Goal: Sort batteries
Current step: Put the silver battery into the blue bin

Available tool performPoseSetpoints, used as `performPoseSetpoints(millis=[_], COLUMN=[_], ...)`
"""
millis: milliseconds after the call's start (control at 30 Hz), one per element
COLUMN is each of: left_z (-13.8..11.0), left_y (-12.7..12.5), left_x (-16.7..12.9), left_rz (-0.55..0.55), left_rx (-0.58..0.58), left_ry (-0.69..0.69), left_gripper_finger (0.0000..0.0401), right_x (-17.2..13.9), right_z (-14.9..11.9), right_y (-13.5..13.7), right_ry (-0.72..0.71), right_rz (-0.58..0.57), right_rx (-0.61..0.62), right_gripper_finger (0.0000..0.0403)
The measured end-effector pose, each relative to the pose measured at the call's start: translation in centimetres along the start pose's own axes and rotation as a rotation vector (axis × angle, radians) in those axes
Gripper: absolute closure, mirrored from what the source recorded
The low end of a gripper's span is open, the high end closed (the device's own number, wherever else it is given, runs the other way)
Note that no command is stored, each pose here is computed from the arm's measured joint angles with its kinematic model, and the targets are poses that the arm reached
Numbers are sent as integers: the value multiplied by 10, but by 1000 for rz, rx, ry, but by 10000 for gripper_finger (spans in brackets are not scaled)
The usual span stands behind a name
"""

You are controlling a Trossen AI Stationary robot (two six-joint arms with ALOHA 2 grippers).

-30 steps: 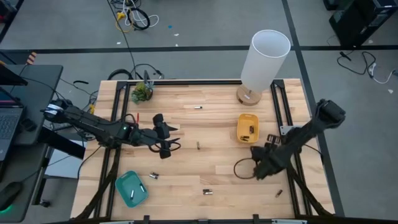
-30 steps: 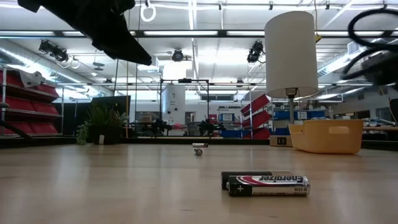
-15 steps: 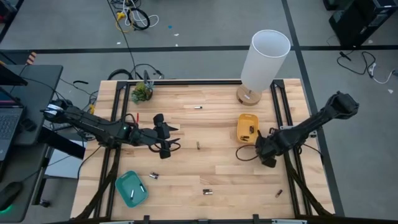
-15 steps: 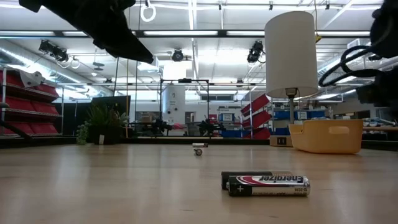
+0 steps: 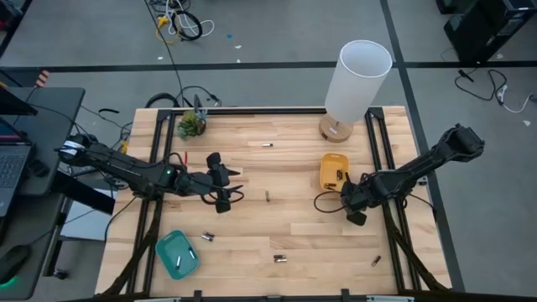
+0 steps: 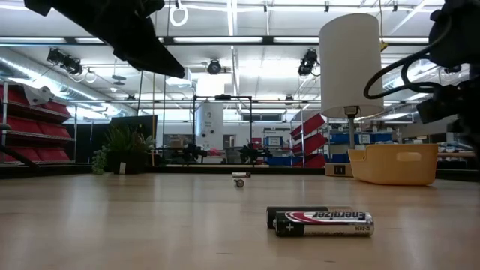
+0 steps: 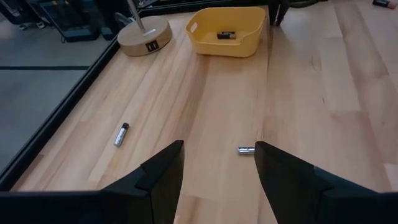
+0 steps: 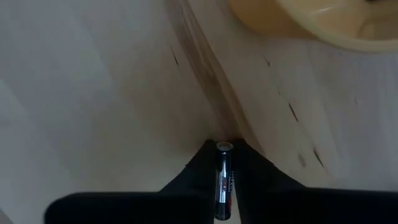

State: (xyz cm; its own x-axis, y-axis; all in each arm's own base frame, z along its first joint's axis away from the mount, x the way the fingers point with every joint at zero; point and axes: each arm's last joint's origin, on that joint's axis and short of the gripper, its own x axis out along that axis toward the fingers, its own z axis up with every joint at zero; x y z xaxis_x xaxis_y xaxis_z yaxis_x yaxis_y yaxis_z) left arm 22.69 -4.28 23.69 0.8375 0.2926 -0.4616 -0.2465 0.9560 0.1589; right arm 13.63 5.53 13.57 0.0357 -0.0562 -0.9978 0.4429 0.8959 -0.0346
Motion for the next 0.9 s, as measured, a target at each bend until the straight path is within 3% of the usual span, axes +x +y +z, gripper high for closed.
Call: performPoseSetpoints(millis=[167, 633, 900], left_z=[-1, 3, 5], left_y=[0, 3, 17], left_x=[0, -8, -35], left_rz=[-1, -37, -41], left_rx=[-12, -28, -97], left_ry=[4, -20, -31], left_gripper_finger=[188, 188, 188], right_x=[0, -4, -4], right_z=[-2, -2, -7], right_y=[1, 2, 0], right_ry=[4, -29, 51], right_rz=[-1, -43, -50], right_rx=[24, 68, 88], right_gripper_finger=[376, 275, 265])
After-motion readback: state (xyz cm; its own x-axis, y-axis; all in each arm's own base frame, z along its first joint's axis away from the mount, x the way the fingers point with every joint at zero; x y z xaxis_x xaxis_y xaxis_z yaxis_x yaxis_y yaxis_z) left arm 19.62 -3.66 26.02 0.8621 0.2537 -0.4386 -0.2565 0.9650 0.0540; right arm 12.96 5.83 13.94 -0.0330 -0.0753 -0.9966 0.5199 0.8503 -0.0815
